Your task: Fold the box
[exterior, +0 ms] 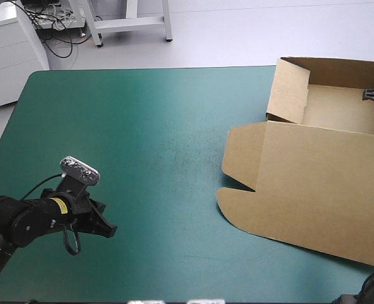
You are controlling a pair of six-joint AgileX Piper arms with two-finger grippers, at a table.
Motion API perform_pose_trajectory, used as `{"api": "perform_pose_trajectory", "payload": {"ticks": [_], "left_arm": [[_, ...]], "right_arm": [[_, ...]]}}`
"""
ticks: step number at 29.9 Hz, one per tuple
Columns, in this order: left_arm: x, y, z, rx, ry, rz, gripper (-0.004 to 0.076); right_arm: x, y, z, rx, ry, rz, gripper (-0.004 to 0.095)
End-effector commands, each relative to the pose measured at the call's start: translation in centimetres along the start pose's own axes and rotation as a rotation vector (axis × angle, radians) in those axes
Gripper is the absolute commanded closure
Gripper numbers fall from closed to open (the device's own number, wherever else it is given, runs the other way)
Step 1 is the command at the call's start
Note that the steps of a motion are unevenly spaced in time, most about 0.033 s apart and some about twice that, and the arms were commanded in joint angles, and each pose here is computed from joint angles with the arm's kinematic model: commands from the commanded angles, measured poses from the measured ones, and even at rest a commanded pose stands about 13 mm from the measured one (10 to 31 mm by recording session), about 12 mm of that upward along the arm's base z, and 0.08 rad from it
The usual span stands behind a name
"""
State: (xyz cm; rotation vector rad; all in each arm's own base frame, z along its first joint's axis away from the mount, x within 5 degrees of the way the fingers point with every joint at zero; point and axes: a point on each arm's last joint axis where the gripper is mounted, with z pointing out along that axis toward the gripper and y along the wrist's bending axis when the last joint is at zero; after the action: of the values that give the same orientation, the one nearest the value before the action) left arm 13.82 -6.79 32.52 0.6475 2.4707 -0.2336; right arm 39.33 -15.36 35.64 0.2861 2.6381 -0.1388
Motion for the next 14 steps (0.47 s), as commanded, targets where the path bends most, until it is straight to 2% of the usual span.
{"api": "perform_pose_trajectory", "payload": {"ticks": [1, 7, 13, 14], "left_arm": [[-0.93, -0.19, -0.87, 0.011, -0.095, -0.017, 0.0756], [-0.91, -0.19, -0.87, 0.011, -0.094, -0.017, 0.0756], [-0.9, -0.2, -0.87, 0.012, -0.092, -0.017, 0.0756], [-0.9, -0.2, -0.87, 0.012, -0.092, -0.017, 0.0756]], "right_arm": [[-0.24, -0.95, -3.86, 0.012, -0.115, 0.022, 0.0931], [-0.22, -1.49, -3.88, 0.031, -0.119, 0.027, 0.0874], [-0.24, -1.5, -3.88, 0.031, -0.122, 0.032, 0.0646], [-0.22, -1.49, -3.88, 0.031, -0.12, 0.032, 0.058]]}}
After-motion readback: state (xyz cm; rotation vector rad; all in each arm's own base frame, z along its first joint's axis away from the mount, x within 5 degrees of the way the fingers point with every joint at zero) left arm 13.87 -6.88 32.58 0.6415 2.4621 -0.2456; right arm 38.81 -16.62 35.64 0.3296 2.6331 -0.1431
